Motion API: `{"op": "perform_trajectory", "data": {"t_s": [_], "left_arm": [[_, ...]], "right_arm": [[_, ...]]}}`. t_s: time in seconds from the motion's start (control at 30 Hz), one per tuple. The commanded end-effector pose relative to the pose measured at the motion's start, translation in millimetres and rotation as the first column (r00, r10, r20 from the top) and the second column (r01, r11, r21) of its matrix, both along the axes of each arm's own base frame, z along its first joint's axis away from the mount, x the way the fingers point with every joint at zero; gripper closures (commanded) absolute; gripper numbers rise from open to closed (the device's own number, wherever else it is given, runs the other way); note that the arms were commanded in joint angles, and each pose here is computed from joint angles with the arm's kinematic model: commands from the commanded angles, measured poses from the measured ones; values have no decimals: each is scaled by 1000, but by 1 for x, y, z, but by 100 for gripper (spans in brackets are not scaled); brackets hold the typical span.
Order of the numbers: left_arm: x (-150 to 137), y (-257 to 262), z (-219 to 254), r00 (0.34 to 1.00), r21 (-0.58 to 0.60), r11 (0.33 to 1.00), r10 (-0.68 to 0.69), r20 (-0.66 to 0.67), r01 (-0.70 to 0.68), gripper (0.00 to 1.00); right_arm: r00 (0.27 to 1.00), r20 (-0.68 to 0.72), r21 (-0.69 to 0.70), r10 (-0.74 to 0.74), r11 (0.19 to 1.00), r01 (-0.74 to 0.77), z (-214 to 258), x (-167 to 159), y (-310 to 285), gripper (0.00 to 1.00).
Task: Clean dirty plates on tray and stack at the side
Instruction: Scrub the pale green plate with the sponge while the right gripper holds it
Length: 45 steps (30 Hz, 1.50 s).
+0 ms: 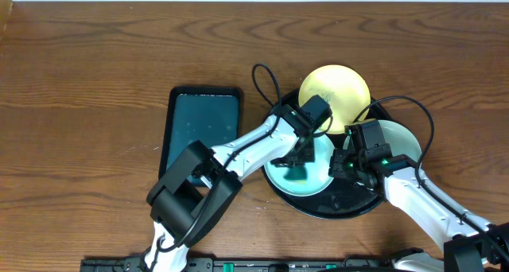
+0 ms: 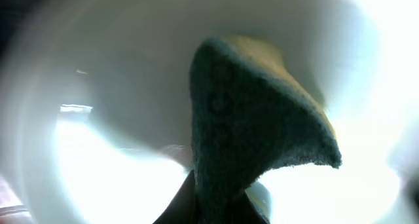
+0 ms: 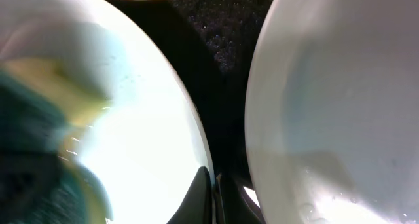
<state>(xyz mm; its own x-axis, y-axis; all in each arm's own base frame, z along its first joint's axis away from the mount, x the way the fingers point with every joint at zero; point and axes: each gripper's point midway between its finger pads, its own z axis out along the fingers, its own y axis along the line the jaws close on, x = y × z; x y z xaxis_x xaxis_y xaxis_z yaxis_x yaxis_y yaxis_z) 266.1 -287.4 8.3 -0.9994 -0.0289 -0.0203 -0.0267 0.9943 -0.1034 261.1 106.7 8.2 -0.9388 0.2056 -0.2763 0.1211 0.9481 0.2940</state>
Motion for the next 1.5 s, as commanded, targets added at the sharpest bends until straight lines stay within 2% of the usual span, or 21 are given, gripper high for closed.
{"op": "perform_trajectory", "data": {"t_s": [0.0, 0.1, 0.2, 0.33, 0.47, 0.67, 0.83, 0.97, 1.1, 1.3, 1.47], "left_arm": [[35, 85, -15, 982, 386, 919, 2, 188, -75, 92], [49, 104, -1, 962, 489, 867, -43, 269, -97, 92], [59, 112, 8, 947, 543, 834, -92, 308, -96, 92], [68, 108, 14, 934, 561, 825, -153, 324, -60, 92], [76, 98, 24, 924, 539, 840, -157, 349, -60, 92], [88, 73, 35, 904, 439, 895, -124, 409, -76, 92], [81, 40, 22, 932, 276, 961, -79, 353, -23, 92], [76, 15, 17, 948, 145, 989, -60, 312, 15, 92], [70, -5, 12, 958, 39, 998, -54, 280, 45, 92], [66, -11, 6, 962, 1, 998, -58, 267, 60, 92], [54, -32, 7, 946, -77, 966, -223, 235, 247, 92]], "right_arm": [[1000, -3, -60, -9, 998, 8, -6, -2, -11, 99], [1000, -8, -62, -9, 998, 8, -7, -3, -11, 99], [1000, -14, -65, -8, 998, 7, -7, -4, -12, 99], [1000, -18, -66, -9, 998, 8, -8, -5, -12, 99], [1000, -22, -67, -8, 998, 7, -8, -6, -12, 99], [999, -34, -72, -6, 997, 4, -9, -9, -13, 99], [999, -35, -78, 10, 997, -12, -10, -10, -14, 99], [999, -34, -78, 10, 997, -13, -9, -10, -14, 99], [999, -34, -78, 10, 997, -13, -9, -10, -14, 99], [999, -34, -78, 10, 997, -13, -9, -10, -13, 99], [999, -33, -77, 10, 997, -12, -9, -10, -13, 99]]}}
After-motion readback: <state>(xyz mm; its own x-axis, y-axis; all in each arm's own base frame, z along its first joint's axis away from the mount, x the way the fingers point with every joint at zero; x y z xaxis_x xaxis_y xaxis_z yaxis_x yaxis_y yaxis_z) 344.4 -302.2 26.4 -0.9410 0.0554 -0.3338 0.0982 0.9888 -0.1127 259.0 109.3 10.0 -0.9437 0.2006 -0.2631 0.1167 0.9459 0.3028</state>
